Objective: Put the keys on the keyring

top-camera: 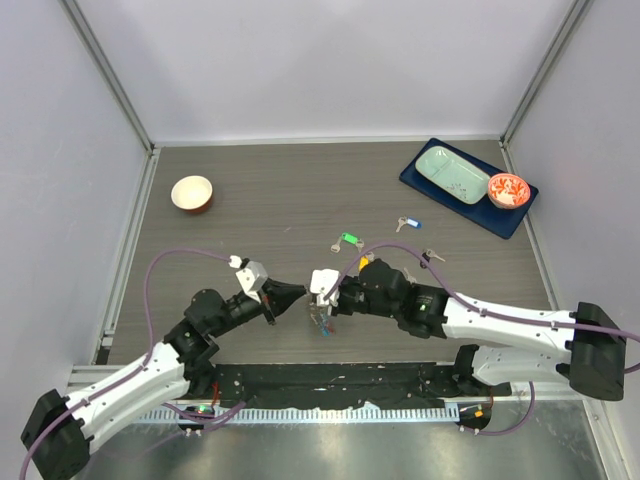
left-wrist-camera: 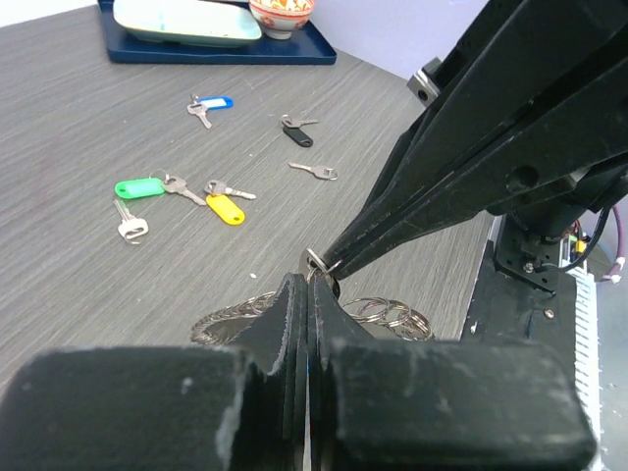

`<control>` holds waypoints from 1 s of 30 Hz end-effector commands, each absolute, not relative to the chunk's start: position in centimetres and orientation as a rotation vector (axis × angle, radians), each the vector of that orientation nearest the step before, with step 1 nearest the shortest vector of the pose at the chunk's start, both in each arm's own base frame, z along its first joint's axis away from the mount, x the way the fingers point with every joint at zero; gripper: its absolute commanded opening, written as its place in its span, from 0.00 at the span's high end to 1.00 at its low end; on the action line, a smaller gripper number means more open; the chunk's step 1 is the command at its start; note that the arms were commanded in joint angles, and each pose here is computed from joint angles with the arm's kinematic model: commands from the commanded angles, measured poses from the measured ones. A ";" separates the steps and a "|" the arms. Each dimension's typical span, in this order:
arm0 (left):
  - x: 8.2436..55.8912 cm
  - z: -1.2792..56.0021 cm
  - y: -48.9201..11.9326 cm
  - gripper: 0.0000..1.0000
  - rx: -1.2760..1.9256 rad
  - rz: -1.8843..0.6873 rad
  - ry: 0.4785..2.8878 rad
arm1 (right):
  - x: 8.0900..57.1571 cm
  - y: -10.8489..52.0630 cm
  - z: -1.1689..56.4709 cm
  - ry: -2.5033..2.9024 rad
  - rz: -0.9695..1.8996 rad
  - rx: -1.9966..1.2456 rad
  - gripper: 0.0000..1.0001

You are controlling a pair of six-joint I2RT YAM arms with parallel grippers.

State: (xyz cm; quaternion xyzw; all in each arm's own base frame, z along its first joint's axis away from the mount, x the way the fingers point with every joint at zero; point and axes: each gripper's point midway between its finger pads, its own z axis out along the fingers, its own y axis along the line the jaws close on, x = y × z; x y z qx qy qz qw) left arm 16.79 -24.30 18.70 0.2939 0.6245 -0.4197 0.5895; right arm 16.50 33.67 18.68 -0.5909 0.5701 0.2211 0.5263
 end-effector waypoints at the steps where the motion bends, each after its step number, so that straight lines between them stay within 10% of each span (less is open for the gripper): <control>1: 18.2 22.3 -23.2 1.00 0.516 -0.969 1.332 | 16.0 33.6 17.4 1.400 0.581 -1.361 0.99; 13: 18.4 22.0 -23.2 0.99 0.486 -0.981 1.339 | 16.1 34.2 17.5 1.379 0.594 -1.338 0.99; 19: 18.2 20.1 -22.8 0.69 0.527 -0.935 1.410 | 16.6 33.2 18.8 1.377 0.515 -1.365 0.99; 30: 17.4 19.8 -24.2 0.56 0.672 -0.950 1.414 | 16.4 33.4 20.5 1.329 0.477 -1.463 0.99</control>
